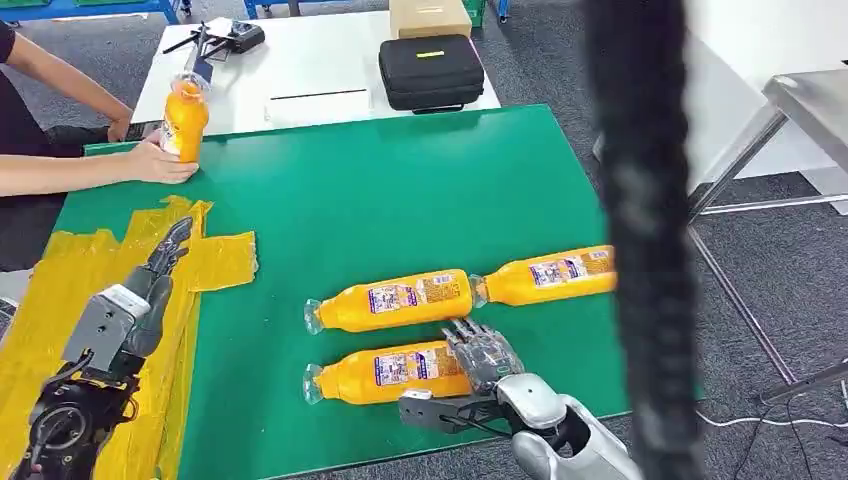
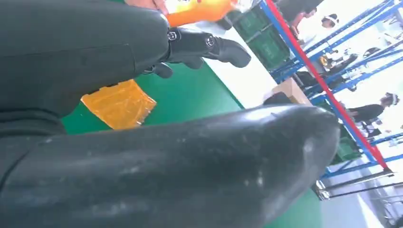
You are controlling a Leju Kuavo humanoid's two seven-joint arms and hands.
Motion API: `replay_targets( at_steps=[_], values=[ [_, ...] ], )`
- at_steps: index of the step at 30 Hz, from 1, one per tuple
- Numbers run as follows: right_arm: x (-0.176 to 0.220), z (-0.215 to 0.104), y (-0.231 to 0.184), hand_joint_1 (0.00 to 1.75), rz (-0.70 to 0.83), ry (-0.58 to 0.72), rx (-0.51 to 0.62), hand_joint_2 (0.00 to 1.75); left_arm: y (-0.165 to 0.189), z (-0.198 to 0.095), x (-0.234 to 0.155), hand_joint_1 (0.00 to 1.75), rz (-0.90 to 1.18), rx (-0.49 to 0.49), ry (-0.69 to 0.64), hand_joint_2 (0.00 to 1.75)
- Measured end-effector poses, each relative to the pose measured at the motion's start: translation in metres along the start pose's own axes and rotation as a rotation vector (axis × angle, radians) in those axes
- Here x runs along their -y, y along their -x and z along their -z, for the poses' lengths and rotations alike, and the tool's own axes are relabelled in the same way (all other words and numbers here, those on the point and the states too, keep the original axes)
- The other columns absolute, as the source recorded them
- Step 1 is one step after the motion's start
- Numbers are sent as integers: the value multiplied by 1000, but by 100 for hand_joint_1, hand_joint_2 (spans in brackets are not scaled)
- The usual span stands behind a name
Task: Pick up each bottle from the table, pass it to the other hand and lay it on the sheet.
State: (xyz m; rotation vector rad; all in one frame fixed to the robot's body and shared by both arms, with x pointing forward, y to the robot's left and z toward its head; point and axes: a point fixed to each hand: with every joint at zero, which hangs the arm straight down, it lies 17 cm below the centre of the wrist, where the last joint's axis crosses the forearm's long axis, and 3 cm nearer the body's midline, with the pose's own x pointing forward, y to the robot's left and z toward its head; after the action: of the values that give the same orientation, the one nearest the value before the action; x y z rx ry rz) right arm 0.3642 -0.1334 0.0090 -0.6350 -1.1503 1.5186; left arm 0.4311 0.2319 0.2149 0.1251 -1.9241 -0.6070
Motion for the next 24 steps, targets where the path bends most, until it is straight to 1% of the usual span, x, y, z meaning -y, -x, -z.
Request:
replay_targets(
  at_steps=[1, 2, 11, 24],
  values=[
    [-2, 1, 1, 113, -6, -7, -4, 175, -2, 0, 0, 0, -3, 3, -1, 0],
    [-4, 3, 2, 175, -14, -12, -9, 175, -4, 1, 1, 0, -7, 8, -2, 0],
    [-14, 15, 3, 175, -21, -41, -15, 175, -15, 7, 2, 0, -22, 35, -9, 0],
    [-13, 18, 3, 175, 11, -35, -14, 175, -20, 11, 4, 0, -43, 39, -14, 0]
  ],
)
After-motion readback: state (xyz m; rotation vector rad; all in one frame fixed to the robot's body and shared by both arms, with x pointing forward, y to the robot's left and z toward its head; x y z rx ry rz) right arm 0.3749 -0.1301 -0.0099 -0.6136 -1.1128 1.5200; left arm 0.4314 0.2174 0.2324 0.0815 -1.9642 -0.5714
